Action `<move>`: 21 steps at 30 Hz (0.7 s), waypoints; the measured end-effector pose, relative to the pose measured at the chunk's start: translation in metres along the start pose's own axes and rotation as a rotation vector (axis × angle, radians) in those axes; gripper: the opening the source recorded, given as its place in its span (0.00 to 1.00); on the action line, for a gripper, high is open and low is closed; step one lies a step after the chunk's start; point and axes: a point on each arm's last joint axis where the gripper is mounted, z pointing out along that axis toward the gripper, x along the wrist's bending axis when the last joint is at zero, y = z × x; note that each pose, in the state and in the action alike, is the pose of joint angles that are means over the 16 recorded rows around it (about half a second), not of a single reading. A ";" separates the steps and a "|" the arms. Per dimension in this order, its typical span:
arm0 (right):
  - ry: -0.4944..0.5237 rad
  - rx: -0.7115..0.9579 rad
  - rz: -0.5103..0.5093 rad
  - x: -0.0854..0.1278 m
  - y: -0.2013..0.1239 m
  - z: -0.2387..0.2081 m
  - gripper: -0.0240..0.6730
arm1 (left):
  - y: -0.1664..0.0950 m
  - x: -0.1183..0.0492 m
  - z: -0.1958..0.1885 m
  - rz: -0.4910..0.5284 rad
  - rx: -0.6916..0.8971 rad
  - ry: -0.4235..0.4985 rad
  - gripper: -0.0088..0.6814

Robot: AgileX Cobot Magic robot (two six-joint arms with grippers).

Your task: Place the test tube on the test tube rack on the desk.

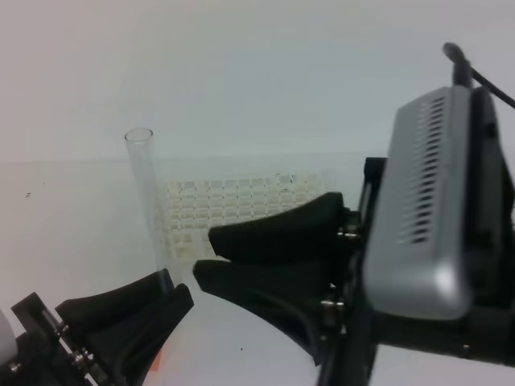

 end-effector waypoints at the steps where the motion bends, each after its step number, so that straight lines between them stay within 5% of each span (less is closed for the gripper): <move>1: -0.009 0.001 -0.005 0.003 0.000 0.006 0.36 | 0.000 0.000 0.000 0.000 0.000 0.000 0.02; 11: -0.123 0.002 0.046 0.005 0.003 0.051 0.69 | 0.000 0.000 0.000 0.001 0.001 0.000 0.01; 21: -0.138 -0.033 0.124 0.000 0.017 0.070 0.73 | 0.000 0.000 0.000 0.002 -0.005 -0.002 0.06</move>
